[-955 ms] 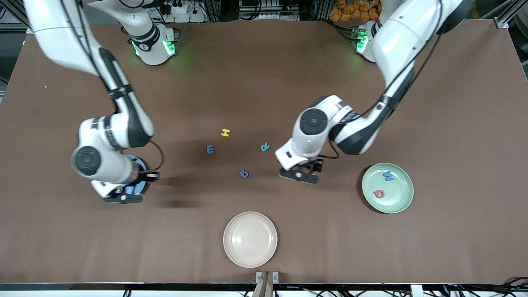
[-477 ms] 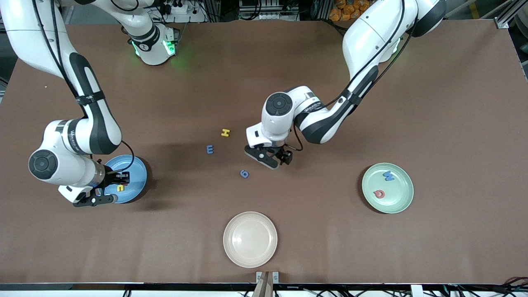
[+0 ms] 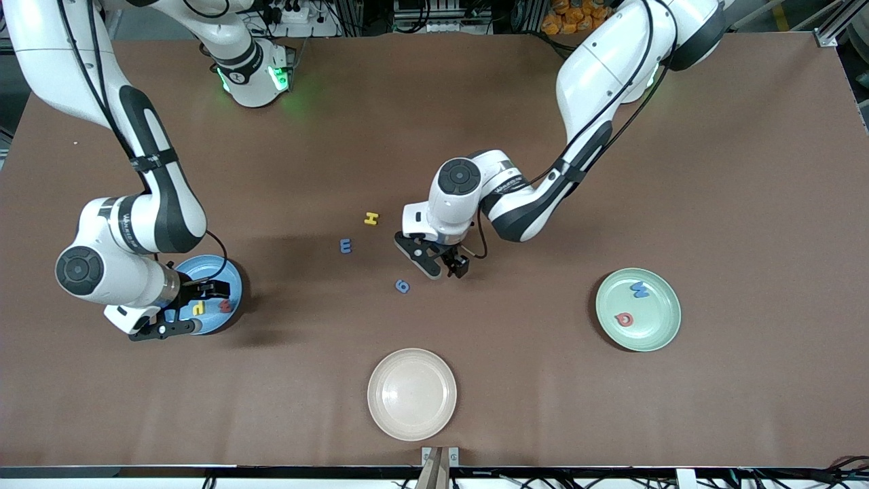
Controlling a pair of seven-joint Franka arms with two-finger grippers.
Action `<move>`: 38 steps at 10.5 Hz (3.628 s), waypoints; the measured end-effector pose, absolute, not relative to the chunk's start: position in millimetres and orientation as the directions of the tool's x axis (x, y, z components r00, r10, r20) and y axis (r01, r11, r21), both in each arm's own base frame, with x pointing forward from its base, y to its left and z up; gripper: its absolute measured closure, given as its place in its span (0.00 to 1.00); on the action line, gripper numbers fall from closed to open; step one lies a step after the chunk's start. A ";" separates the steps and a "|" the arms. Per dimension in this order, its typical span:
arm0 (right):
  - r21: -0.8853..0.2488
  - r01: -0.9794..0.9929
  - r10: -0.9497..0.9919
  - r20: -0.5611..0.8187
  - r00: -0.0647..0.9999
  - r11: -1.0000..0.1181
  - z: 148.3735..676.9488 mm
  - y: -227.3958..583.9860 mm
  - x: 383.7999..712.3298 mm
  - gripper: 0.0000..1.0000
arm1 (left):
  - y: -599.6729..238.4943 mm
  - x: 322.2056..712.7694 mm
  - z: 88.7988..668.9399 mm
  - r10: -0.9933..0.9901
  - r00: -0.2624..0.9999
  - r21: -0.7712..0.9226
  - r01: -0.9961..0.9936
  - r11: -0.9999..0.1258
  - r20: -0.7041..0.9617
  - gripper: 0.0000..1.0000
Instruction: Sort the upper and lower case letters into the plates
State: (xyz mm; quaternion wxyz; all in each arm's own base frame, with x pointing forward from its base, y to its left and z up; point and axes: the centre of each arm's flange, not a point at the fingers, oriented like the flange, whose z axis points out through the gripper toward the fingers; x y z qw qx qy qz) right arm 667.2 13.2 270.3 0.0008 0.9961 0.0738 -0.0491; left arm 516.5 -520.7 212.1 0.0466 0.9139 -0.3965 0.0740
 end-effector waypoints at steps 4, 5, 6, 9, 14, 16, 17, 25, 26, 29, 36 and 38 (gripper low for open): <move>-0.006 0.149 0.148 -0.100 0.984 -0.989 270.0 14.3 666.9 0.00 | -540.5 493.6 208.6 -0.750 0.641 0.027 -0.763 -0.646 0.166 0.00; -0.007 0.150 0.150 -0.101 0.984 -0.989 269.8 15.1 666.7 0.00 | -538.7 490.4 203.2 -0.752 0.641 0.027 -0.763 -0.646 0.154 0.00; -0.007 0.151 0.151 -0.101 0.983 -0.988 269.6 16.3 666.6 0.00 | -535.0 487.8 196.3 -0.754 0.642 0.027 -0.764 -0.645 0.139 0.00; -0.008 0.155 0.155 -0.102 0.983 -0.988 269.5 18.9 666.4 0.00 | -529.3 479.1 181.9 -0.757 0.645 0.030 -0.763 -0.646 0.106 0.06; -0.009 0.162 0.162 -0.102 0.981 -0.987 269.5 23.5 666.2 0.00 | -527.4 473.5 175.3 -0.755 0.650 0.033 -0.759 -0.650 0.090 0.14; -0.009 0.162 0.162 -0.102 0.981 -0.987 269.4 23.6 666.2 0.00 | -527.2 472.8 174.5 -0.755 0.650 0.033 -0.760 -0.650 0.088 0.27; -0.009 0.162 0.162 -0.102 0.981 -0.987 269.4 23.6 666.2 0.00 | -527.2 472.7 174.3 -0.755 0.649 0.033 -0.760 -0.649 0.088 0.30; -0.001 0.141 0.141 -0.083 0.987 -0.990 276.7 71.2 667.8 0.00 | -521.3 482.3 178.8 -0.745 0.661 0.028 -0.750 -0.661 0.093 0.72; 0.001 0.145 0.145 -0.080 0.986 -0.989 277.5 91.2 666.4 0.00 | -508.5 497.5 184.1 -0.726 0.681 0.021 -0.730 -0.683 0.091 0.72; -0.001 0.196 0.196 -0.062 0.979 -0.981 270.3 134.0 663.9 0.00 | -430.3 574.1 245.1 -0.586 0.808 0.006 -0.587 -0.809 0.065 0.72; -0.002 0.468 0.466 0.094 0.880 -0.884 245.1 329.7 631.6 0.00 | -176.0 681.7 313.9 -0.238 0.971 -0.069 -0.238 -0.969 0.003 0.72; -0.005 0.511 0.509 0.095 0.856 -0.859 228.9 362.2 615.6 0.00 | -131.9 682.4 292.5 -0.180 0.983 -0.069 -0.183 -0.981 -0.048 0.72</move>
